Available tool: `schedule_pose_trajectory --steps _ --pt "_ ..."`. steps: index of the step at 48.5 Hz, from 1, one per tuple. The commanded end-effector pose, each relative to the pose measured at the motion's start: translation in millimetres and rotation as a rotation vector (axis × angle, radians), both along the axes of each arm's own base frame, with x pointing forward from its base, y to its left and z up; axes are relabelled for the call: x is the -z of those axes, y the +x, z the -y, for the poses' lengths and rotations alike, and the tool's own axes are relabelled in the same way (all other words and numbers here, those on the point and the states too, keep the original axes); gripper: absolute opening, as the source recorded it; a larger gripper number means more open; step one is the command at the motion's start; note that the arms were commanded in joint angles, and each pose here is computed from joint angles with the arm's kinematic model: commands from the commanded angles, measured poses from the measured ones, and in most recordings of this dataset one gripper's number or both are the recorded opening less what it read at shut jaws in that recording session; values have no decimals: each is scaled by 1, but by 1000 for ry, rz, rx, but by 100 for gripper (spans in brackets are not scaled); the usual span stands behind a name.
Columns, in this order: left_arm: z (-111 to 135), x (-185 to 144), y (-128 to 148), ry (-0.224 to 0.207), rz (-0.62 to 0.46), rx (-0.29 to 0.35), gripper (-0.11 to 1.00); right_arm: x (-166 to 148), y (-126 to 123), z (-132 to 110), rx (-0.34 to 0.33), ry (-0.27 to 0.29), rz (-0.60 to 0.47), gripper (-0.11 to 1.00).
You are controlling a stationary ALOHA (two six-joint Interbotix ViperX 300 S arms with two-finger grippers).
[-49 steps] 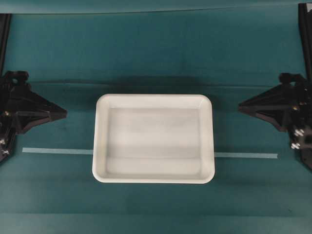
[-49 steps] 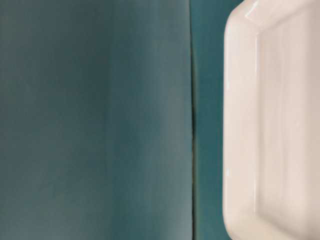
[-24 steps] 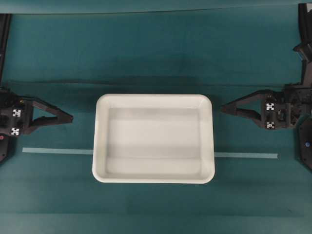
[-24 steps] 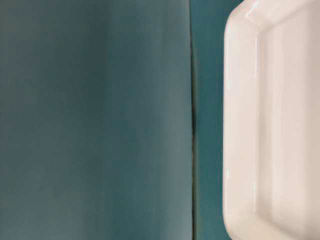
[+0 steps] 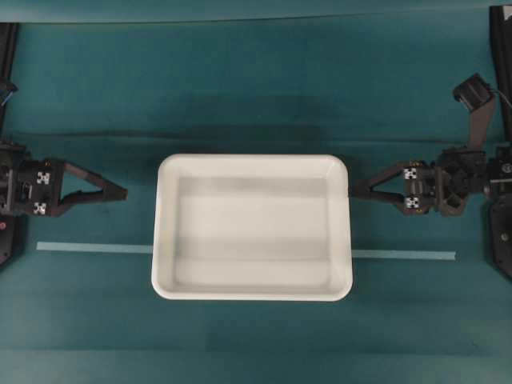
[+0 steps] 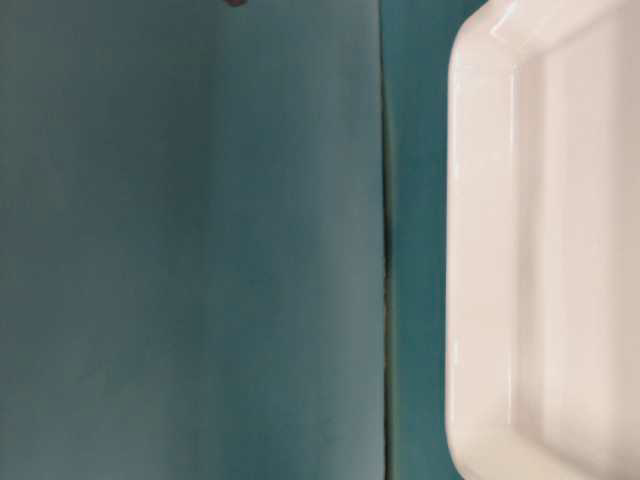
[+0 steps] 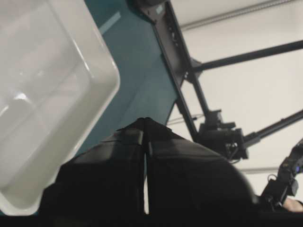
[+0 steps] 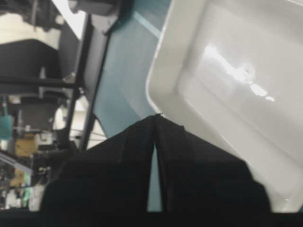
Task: Lift the white case with both hands.
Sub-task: 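Move both grippers inward toward the left and right rims of the white tray, then lower both open grippers over the tray's side walls and close on them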
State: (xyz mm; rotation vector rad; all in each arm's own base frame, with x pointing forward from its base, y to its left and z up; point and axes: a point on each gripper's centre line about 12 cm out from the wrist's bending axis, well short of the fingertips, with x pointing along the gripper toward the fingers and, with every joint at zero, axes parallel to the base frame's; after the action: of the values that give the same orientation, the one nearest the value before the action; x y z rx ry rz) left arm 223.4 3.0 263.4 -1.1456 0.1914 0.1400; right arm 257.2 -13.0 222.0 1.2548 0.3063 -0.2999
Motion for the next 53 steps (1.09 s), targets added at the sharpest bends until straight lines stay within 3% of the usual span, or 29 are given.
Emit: schedule_pose_trajectory --steps 1,6,13,17,21,29,37,53 --pt "-2 1 5 3 -11 -7 2 0 8 0 -2 -2 1 18" --pt "-2 3 4 -2 -18 -9 18 2 9 -1 -2 0 -2 44" --pt "-2 10 4 -16 -73 -14 59 3 8 1 2 -4 -6 82" --pt "-1 14 3 -43 -96 -17 82 6 6 2 7 1 -18 93" --pt "1 23 1 -70 -120 -15 97 11 4 2 10 7 -32 94" --pt "4 56 -5 -83 -194 -11 97 30 -7 0 18 38 -98 94" --pt "2 76 -4 -86 -194 -18 97 51 -21 -4 26 84 -148 93" --pt "-1 127 2 -94 -200 -32 97 82 -33 -3 49 83 -120 93"
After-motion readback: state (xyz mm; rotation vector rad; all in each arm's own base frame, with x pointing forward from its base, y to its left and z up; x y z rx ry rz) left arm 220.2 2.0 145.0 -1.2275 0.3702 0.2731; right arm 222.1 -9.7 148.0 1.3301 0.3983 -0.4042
